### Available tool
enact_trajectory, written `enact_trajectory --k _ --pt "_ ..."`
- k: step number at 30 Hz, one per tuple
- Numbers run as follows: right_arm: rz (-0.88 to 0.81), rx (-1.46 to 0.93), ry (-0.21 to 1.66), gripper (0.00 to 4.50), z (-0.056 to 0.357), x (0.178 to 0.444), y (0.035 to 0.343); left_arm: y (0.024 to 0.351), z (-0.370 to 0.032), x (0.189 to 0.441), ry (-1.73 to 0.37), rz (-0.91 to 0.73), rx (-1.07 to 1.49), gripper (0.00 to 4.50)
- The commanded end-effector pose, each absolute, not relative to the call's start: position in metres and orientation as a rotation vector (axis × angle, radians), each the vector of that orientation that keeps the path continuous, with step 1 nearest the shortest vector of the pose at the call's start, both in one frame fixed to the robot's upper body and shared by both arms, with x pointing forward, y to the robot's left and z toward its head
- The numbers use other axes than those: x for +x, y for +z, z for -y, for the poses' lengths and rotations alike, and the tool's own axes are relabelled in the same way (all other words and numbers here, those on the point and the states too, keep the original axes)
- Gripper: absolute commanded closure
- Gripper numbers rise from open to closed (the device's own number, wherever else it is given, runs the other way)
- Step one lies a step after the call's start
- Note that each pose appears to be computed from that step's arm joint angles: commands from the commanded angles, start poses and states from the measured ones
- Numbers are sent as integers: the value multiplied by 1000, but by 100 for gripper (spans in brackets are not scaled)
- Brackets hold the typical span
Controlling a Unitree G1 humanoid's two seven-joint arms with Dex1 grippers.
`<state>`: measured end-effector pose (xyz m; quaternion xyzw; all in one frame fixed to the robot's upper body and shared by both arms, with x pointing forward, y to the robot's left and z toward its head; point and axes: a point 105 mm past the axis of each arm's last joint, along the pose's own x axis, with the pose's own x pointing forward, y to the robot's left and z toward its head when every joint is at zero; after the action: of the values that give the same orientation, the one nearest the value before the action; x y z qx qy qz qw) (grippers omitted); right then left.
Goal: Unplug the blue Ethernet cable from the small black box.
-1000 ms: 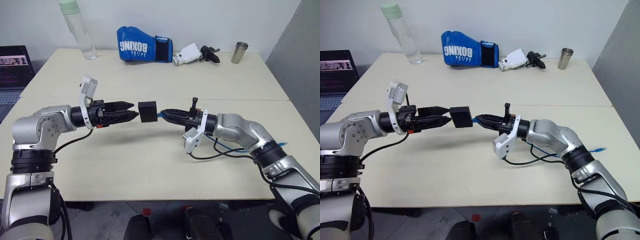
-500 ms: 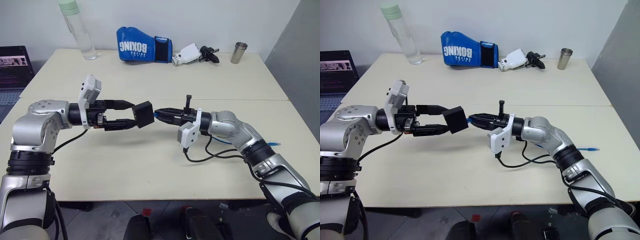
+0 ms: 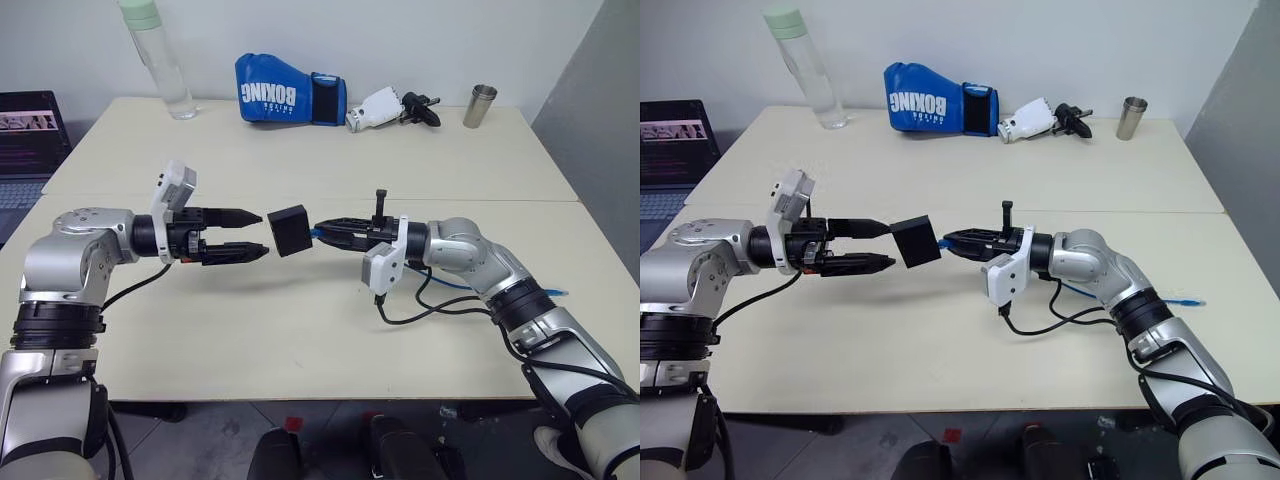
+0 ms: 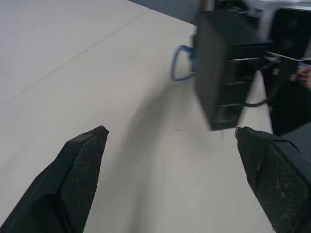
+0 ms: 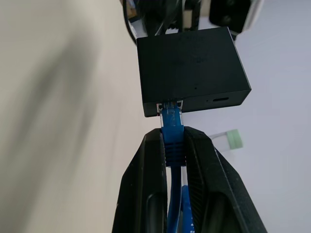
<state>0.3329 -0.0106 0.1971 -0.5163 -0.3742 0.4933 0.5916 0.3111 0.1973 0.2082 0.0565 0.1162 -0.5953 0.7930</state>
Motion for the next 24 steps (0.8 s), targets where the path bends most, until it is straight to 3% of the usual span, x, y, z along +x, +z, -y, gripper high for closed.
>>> enact_trajectory --k 1,5,13,24 --pt "848 -1171 1102 428 17 340 213 221 -210 307 -1247 -199 184 0" --pt "813 -1181 1107 428 22 343 211 219 -215 308 -1219 -195 183 0" --pt "847 -1167 1117 428 15 336 217 224 -187 327 -1207 -91 15 0" --pt "858 -1168 1123 428 12 331 217 215 -164 330 -1261 -139 -50 0"
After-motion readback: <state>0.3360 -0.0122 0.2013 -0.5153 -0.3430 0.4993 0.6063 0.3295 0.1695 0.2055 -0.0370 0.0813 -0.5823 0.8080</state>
